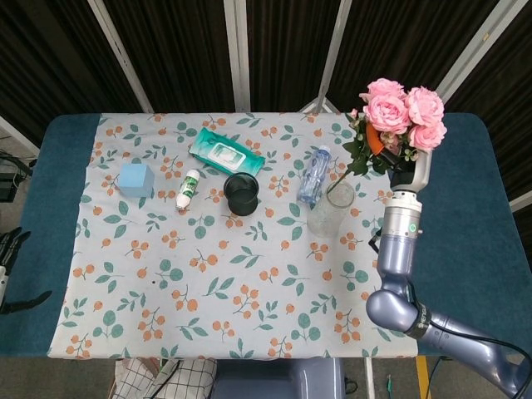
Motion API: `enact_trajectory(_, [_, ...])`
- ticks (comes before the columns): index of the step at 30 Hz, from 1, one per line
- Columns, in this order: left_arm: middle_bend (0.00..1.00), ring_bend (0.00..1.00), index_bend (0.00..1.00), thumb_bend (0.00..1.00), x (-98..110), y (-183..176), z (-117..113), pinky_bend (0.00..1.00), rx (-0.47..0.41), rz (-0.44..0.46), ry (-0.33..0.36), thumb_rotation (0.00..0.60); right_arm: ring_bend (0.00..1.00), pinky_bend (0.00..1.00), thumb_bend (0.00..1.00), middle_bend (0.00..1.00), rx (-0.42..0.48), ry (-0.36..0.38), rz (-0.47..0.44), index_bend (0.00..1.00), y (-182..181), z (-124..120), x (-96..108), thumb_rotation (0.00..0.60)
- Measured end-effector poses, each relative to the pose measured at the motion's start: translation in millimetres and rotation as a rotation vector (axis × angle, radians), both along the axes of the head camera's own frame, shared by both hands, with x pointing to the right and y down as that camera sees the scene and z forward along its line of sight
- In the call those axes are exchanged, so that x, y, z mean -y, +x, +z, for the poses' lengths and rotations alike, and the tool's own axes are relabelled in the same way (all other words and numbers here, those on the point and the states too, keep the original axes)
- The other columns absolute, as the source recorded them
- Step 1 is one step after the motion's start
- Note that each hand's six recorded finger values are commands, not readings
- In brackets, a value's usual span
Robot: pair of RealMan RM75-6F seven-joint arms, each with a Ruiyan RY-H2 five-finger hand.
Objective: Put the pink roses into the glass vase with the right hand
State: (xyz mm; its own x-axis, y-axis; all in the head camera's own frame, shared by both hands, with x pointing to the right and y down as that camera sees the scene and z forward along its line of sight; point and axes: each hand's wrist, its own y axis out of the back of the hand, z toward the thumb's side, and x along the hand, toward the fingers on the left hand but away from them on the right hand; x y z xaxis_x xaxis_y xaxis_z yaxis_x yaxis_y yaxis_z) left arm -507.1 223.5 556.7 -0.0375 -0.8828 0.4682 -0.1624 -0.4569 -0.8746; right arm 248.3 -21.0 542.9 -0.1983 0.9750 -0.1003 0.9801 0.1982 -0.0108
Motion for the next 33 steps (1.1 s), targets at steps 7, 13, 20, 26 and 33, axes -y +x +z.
enact_trajectory(7, [0.00,0.00,0.00,0.00,0,1,0,0.00,-0.002,0.001,-0.002,0.600,0.51,0.37,0.33,0.54,-0.019,-0.007,0.023,0.49,14,7,2,0.600])
enact_trajectory(13, [0.00,0.00,0.00,0.00,1,2,1,0.00,-0.001,0.004,-0.003,0.600,0.51,0.37,0.33,0.54,-0.030,-0.022,0.031,0.49,23,15,-2,0.600])
enact_trajectory(20, [0.00,0.00,0.00,0.00,1,3,2,0.00,0.000,0.004,-0.004,0.600,0.51,0.37,0.33,0.54,-0.031,-0.047,0.037,0.49,31,28,-8,0.600])
enact_trajectory(26, [0.00,0.00,0.00,0.00,1,3,2,0.00,-0.001,0.005,-0.008,0.600,0.51,0.37,0.33,0.54,-0.010,-0.075,0.034,0.47,31,40,-16,0.600])
enact_trajectory(33, [0.00,0.00,0.00,0.00,1,3,2,0.00,-0.003,0.007,-0.011,0.600,0.48,0.34,0.33,0.52,-0.008,-0.110,0.002,0.42,25,55,-32,0.600])
